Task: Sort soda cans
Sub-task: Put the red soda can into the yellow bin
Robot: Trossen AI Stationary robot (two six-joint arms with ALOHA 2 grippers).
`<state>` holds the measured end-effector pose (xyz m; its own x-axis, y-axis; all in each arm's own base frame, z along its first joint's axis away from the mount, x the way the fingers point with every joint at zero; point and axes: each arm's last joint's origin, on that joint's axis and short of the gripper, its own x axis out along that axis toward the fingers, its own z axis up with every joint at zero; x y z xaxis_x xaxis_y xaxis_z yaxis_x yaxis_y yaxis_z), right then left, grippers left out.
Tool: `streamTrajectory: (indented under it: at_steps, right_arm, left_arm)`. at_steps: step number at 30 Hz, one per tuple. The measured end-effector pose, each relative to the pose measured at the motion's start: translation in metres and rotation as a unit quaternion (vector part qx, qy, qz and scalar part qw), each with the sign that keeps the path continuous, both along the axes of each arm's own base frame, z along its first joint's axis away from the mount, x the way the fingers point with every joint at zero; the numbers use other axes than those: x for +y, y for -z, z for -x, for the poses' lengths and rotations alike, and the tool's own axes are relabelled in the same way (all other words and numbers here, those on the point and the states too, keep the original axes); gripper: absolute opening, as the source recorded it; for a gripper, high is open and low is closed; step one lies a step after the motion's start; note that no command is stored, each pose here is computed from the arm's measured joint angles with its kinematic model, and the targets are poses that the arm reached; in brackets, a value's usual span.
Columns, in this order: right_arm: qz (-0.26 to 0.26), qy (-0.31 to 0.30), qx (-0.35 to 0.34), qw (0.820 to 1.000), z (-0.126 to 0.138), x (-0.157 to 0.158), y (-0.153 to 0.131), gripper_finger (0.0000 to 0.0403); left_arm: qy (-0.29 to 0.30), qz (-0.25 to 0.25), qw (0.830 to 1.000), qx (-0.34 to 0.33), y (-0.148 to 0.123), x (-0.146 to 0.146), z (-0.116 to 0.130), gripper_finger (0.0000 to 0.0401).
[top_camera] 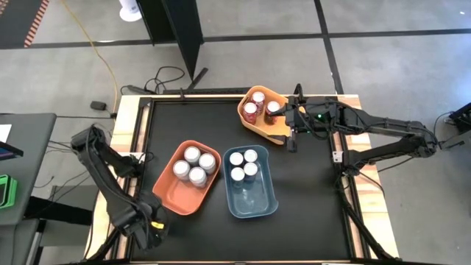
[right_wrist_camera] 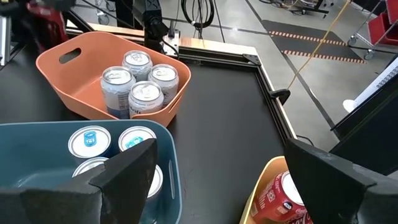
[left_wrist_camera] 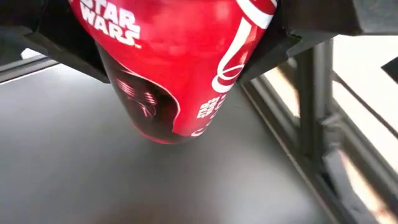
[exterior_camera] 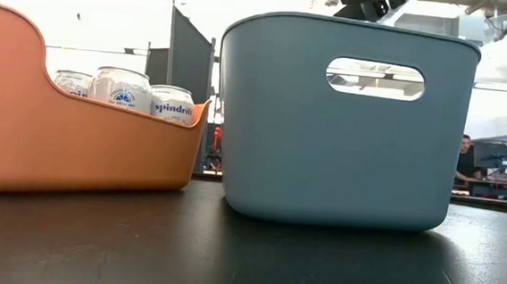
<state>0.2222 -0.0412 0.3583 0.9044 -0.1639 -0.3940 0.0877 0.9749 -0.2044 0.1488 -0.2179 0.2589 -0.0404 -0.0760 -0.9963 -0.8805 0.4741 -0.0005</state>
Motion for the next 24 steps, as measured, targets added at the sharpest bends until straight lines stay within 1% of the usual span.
streamTrajectory:
  at_steps: [4, 7, 9, 11, 12, 13, 15, 20, 24]
  right_arm:
    - [-0.001, 0.000, 0.004, 1.000, 0.000, 0.000, 0.001, 0.0368]
    - [-0.001, 0.000, 0.007, 1.000, 0.001, 0.000, 0.001, 0.0368]
    - [-0.001, 0.000, 0.010, 1.000, 0.001, 0.000, 0.002, 0.0368]
    - [-0.002, 0.000, 0.012, 1.000, 0.001, 0.000, 0.002, 0.0368]
    - [-0.002, 0.000, 0.012, 1.000, 0.001, 0.000, 0.002, 0.0368]
    - [-0.002, 0.000, 0.012, 1.000, 0.001, 0.000, 0.002, 0.0368]
    - [-0.002, 0.000, 0.012, 1.000, 0.001, 0.000, 0.002, 0.0368]
    - [-0.006, 0.002, 0.007, 1.000, 0.004, 0.001, 0.000, 0.0368]
    - [-0.010, 0.001, 0.007, 1.000, 0.013, 0.003, -0.003, 0.0368]
  left_arm:
    - [-0.006, -0.022, 1.000, -0.018, -0.034, 0.007, 0.000, 0.0309]
    - [-0.003, -0.045, 0.998, -0.034, -0.066, 0.017, -0.001, 0.0309]
    - [-0.002, -0.045, 0.997, -0.068, -0.086, 0.023, -0.007, 0.0309]
    - [0.008, -0.043, 0.991, -0.123, -0.103, 0.034, -0.014, 0.0309]
    - [0.004, -0.050, 0.987, -0.152, -0.110, 0.040, -0.018, 0.0309]
    - [0.005, -0.058, 0.983, -0.174, -0.115, 0.047, -0.023, 0.0309]
    - [0.015, -0.081, 0.978, -0.190, -0.123, 0.064, -0.034, 0.0309]
    - [0.054, -0.110, 0.971, -0.205, -0.138, 0.108, -0.062, 0.0309]
    - [0.078, -0.139, 0.966, -0.202, -0.145, 0.148, -0.080, 0.0309]
